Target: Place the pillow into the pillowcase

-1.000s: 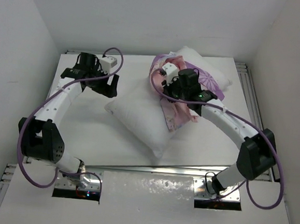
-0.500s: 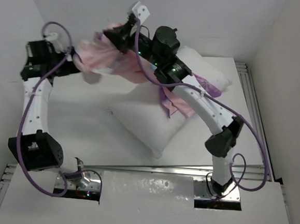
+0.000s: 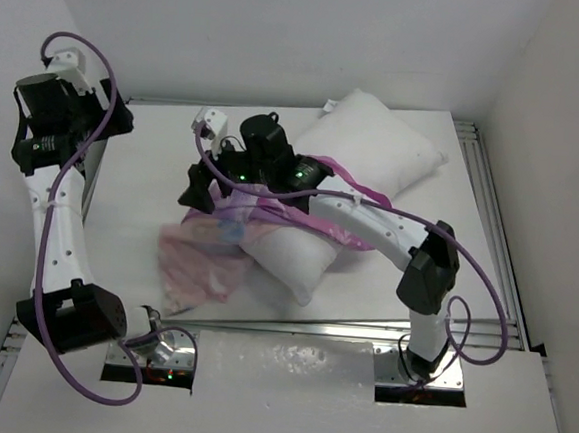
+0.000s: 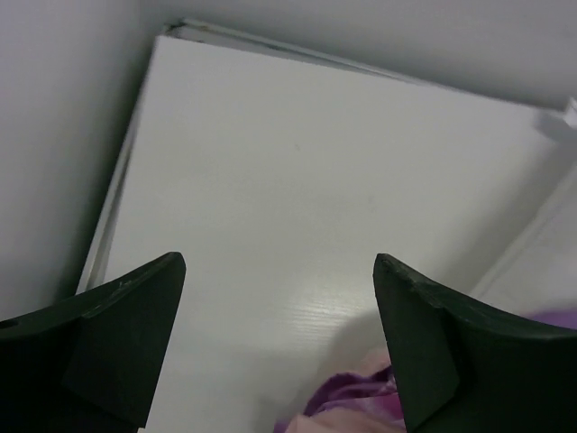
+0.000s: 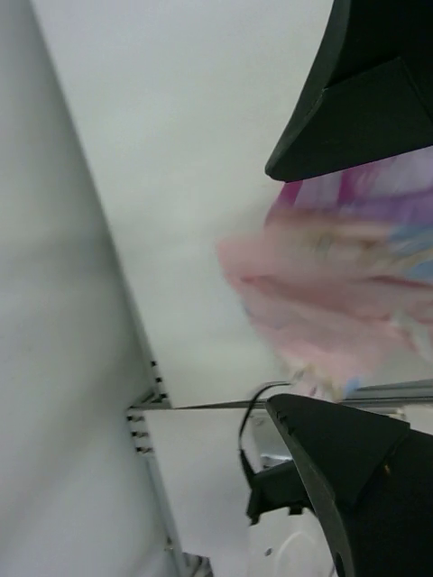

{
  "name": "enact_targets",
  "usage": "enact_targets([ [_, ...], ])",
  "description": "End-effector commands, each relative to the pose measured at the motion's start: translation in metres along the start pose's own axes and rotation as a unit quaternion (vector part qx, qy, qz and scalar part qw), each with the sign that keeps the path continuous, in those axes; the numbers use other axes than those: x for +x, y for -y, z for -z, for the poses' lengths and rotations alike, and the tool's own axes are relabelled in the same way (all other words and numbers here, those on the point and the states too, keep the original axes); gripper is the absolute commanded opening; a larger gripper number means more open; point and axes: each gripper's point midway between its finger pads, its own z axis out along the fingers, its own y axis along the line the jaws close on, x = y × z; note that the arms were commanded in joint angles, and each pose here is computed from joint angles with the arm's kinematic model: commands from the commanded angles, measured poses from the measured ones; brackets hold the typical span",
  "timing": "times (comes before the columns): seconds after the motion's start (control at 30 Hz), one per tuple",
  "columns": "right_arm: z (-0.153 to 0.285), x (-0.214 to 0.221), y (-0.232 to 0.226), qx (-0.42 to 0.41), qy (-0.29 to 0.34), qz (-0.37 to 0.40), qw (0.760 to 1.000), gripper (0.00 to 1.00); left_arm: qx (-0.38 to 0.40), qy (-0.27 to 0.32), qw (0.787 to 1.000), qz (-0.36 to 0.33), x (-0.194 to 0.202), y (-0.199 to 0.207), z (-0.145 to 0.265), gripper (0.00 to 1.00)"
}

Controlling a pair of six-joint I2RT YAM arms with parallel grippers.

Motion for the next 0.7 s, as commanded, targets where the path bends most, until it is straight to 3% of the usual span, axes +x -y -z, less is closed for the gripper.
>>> enact_targets([
  [0.0,0.065,-0.056,-0.016,0.032,0.026,0.052,0.998,0.99,0.157,-0.003,0.983,-0.093,0.009,0.057,0.002,0.83],
  [0.03,0.092,-0.078,-0.022,0.053,0.050,0.072,0.995,0.99,0.183,-0.017,0.976,-0.119,0.019,0.069,0.002,0.82],
  [0.07,0.101,-0.062,-0.011,0.089,0.035,0.071,0.993,0.99,0.227,-0.040,0.960,-0.159,0.037,0.097,0.005,0.82],
  [0.13,0.135,-0.069,-0.009,0.126,0.045,0.092,0.987,0.99,0.255,-0.103,0.926,-0.258,0.086,0.110,0.008,0.82],
  [0.17,0.145,-0.045,0.004,0.164,0.012,0.084,0.983,0.99,0.288,-0.132,0.896,-0.312,0.113,0.126,0.016,0.82],
  [0.23,0.171,-0.020,0.018,0.217,-0.017,0.072,0.973,0.99,0.323,-0.179,0.863,-0.344,0.158,0.136,0.024,0.81],
  [0.3,0.196,0.034,0.040,0.266,-0.082,0.047,0.959,0.68,0.347,-0.221,0.828,-0.381,0.194,0.136,0.034,0.76],
  [0.33,0.214,0.037,0.043,0.287,-0.081,0.050,0.953,0.40,0.358,-0.241,0.807,-0.402,0.207,0.130,0.041,0.74],
  [0.4,0.224,0.061,0.040,0.283,-0.108,0.073,0.950,0.45,0.369,-0.265,0.785,-0.421,0.227,0.121,0.049,0.70],
  [0.5,0.224,0.101,0.028,0.240,-0.138,0.083,0.957,0.83,0.368,-0.286,0.761,-0.452,0.247,0.104,0.055,0.72],
  [0.57,0.217,0.120,0.028,0.225,-0.154,0.082,0.959,0.88,0.365,-0.295,0.753,-0.461,0.256,0.097,0.057,0.77],
  [0.67,0.209,0.126,0.043,0.247,-0.161,0.085,0.952,0.88,0.352,-0.302,0.759,-0.458,0.264,0.091,0.053,0.80],
])
